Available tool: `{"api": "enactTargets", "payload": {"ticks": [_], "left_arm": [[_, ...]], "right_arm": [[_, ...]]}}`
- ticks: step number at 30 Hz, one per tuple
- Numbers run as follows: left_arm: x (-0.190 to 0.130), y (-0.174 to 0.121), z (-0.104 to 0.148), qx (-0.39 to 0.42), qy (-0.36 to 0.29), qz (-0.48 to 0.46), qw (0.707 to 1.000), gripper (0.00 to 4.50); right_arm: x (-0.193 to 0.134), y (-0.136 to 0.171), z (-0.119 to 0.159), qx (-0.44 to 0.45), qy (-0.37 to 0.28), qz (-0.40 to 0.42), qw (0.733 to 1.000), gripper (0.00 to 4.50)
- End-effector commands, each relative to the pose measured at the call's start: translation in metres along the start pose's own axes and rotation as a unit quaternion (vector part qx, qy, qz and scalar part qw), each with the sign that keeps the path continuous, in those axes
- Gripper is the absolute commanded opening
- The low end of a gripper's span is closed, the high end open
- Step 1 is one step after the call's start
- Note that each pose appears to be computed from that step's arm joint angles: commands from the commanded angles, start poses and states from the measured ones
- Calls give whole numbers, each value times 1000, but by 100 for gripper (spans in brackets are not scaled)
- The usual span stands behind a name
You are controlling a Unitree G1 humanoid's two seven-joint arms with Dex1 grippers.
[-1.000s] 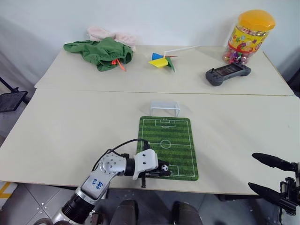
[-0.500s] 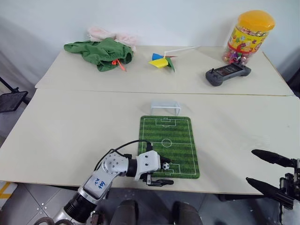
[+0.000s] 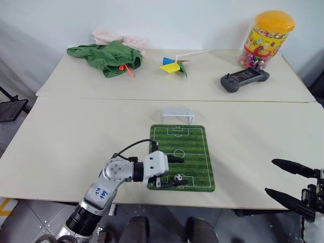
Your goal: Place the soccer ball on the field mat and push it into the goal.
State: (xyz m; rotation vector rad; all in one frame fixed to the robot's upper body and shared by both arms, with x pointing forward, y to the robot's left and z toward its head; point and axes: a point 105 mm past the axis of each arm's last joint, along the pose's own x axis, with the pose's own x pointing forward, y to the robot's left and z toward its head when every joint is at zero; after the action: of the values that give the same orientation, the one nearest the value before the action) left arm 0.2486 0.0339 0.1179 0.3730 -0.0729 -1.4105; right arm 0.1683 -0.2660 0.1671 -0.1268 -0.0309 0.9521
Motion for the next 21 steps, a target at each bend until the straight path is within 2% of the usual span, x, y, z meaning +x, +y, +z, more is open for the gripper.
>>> {"api": "enactTargets", "payload": {"ticks": [1,7,8,13,21], "left_arm": [[-6,-9,11,10,-20,-21,1000,201],[-5,-33,2,12,-8,-84,996,16],[-4,-35,0,9,-4,-89,996,2],[1,-40,-12,6,16,-108,994,2],[18,-4,-31,29,61,-40,997,2]], "right_arm": [[-1,-2,3,-5,-4,-3,1000,450],[-1,-1,2,-3,-5,-3,1000,450],[-1,-1,1,-3,-5,-3,1000,450],[-2,0,0,-3,-4,-10,1000,450],[-5,2,-4,-8,-4,-33,999,450]]}}
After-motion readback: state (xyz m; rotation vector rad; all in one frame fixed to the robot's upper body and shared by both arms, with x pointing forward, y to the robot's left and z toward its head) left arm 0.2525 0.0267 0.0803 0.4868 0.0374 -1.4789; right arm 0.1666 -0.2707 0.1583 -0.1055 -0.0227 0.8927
